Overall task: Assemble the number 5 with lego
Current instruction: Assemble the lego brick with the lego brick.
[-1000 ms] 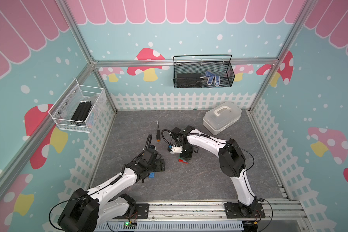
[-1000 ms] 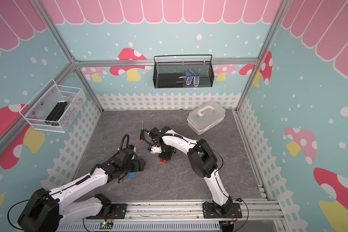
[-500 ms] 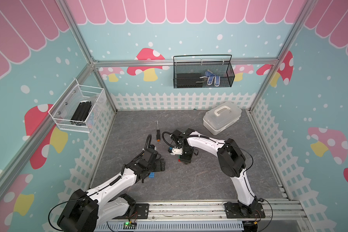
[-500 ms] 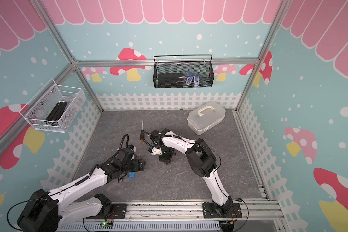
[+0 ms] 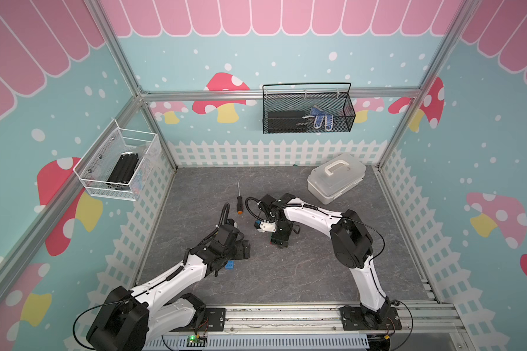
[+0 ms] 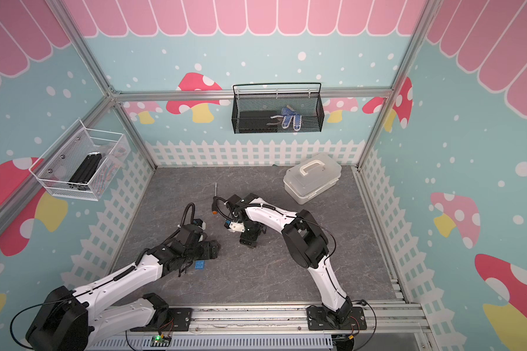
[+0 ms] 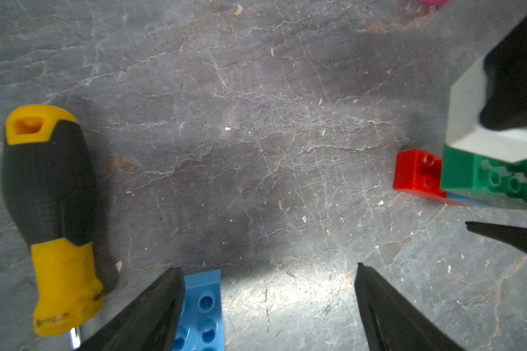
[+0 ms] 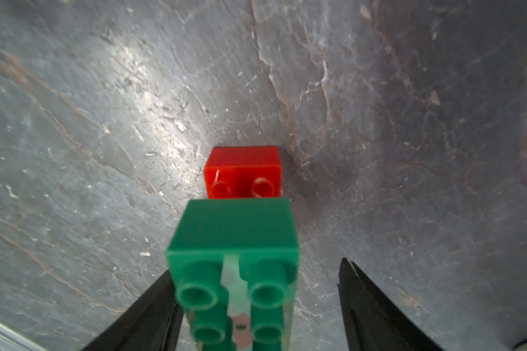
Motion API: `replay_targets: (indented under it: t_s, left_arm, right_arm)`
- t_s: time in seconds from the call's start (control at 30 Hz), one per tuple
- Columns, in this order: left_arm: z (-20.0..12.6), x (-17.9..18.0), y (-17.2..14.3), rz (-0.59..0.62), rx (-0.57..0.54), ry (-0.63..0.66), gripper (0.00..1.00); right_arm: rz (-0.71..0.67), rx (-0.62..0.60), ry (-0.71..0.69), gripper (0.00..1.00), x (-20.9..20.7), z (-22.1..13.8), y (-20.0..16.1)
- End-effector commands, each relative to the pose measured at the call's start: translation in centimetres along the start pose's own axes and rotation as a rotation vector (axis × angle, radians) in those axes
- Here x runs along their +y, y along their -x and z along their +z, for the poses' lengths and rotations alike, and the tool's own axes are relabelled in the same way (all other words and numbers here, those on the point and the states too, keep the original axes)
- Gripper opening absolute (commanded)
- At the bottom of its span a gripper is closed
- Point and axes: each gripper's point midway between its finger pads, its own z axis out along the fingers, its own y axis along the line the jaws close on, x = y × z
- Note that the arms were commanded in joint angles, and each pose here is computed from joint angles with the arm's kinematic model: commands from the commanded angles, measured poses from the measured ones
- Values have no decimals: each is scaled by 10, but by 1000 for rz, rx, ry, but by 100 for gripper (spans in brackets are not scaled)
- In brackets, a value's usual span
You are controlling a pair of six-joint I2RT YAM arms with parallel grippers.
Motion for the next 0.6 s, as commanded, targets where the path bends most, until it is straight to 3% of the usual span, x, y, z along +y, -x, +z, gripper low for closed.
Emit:
replay_targets:
  t_s: [0.0,0.57]
  left_arm:
    - [0,3,0,-18,-9,6,91]
    - [-3,4,2,-23,-19,6,91]
  right_arm:
    - [-24,26,24,2,3,9,0]
    - [-12,96,9,0,7,32,-10]
